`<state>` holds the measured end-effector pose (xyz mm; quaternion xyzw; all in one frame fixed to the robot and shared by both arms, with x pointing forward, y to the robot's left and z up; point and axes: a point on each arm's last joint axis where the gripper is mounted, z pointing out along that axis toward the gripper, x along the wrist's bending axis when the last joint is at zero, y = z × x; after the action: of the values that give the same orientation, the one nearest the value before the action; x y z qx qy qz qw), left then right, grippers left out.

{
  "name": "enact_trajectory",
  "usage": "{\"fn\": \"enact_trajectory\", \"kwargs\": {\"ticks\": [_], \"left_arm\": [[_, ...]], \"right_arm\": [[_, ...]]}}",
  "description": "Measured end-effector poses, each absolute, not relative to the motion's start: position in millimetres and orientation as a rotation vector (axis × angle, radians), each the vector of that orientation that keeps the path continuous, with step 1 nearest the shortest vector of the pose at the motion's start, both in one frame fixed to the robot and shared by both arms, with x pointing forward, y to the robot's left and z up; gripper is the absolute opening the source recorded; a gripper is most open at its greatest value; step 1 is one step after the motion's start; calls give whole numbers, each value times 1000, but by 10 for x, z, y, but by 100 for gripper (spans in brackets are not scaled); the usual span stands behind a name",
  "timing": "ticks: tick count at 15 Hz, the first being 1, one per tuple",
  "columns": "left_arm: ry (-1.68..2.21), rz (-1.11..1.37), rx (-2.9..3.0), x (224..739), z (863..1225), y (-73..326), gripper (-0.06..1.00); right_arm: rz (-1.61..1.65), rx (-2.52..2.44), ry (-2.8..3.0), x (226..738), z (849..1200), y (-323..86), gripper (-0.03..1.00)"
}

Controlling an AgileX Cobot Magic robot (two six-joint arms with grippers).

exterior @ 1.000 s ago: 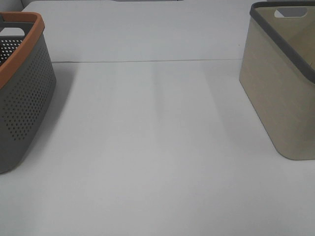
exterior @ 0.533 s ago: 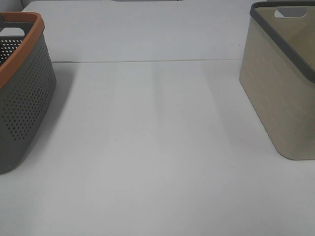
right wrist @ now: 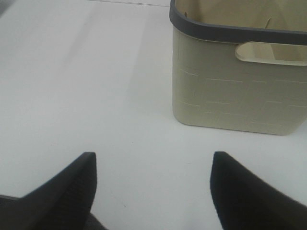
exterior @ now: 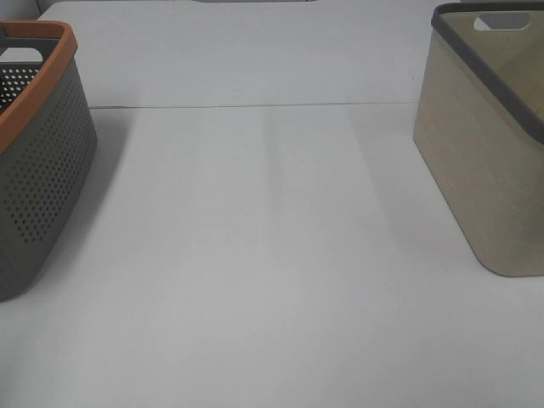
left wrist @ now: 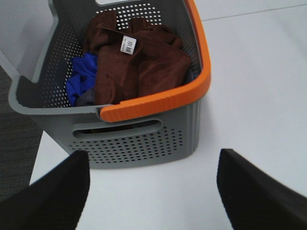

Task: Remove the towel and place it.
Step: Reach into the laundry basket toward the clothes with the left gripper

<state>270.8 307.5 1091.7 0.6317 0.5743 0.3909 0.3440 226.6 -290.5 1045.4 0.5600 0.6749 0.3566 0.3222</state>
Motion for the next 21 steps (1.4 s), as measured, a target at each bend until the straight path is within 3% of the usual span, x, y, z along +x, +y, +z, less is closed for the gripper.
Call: {"fn": "enact_trajectory", "kwargs": {"ticks": [9,18,21], "left_arm": [[1828,955,1579,4168,11532,3060,70],[1979,1044,1797,5359,11466,3077,70],[2084,1032,1761,5616,11324,3269,70]], "right_arm": [[936,1470,1772,2266,10454,-2905,64],[936,1470,1772,2266,10454,-2905,64],[936,1470,1772,2266,10454,-2905,64]]}}
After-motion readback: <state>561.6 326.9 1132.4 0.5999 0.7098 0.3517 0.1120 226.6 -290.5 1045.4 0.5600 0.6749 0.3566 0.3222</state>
